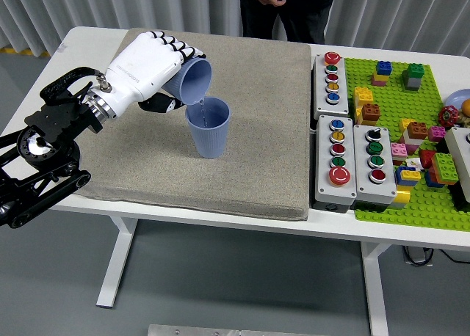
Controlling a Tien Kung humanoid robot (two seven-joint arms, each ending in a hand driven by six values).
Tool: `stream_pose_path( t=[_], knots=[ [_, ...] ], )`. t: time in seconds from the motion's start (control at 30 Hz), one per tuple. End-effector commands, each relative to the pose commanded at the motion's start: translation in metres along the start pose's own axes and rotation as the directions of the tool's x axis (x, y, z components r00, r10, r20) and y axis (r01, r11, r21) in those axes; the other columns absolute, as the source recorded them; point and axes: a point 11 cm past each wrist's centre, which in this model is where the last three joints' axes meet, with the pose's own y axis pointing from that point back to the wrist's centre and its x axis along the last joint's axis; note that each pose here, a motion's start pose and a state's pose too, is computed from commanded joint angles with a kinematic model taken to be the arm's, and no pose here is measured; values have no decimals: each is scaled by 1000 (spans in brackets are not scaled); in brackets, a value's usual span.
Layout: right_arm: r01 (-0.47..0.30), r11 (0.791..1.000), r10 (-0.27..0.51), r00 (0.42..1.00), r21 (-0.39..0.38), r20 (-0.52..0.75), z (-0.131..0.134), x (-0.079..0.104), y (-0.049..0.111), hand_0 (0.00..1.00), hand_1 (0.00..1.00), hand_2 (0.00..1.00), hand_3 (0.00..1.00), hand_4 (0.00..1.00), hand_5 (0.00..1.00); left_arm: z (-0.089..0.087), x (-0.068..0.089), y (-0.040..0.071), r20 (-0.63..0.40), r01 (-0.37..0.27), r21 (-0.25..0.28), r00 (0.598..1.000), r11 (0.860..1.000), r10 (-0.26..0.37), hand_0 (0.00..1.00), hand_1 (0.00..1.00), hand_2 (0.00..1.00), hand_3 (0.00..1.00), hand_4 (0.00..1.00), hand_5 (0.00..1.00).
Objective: Pick cup pour cup place
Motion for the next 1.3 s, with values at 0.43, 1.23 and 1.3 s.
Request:
stream_pose_path(
  t=[0.43, 1.23, 1.3],
  knots=[
    [-1, 1000, 1, 1000, -1, -2, 0, 1, 0, 721, 687, 734, 700, 332, 293, 2, 2, 0, 23, -7, -7, 1000, 1000, 7, 558, 522, 546, 571, 682, 141],
    [-3, 1000, 3, 1000, -4, 1, 2, 1, 0, 721, 687, 735, 699, 333, 295, 1, 4, -1, 12, -16, -2, 1000, 1000, 16, 557, 522, 545, 570, 682, 145],
    [-2, 1000, 2, 1000, -4, 1, 2, 1, 0, 721, 687, 735, 699, 333, 295, -1, 5, 0, -26, -24, 12, 999, 1000, 24, 557, 522, 545, 570, 682, 145]
  ],
)
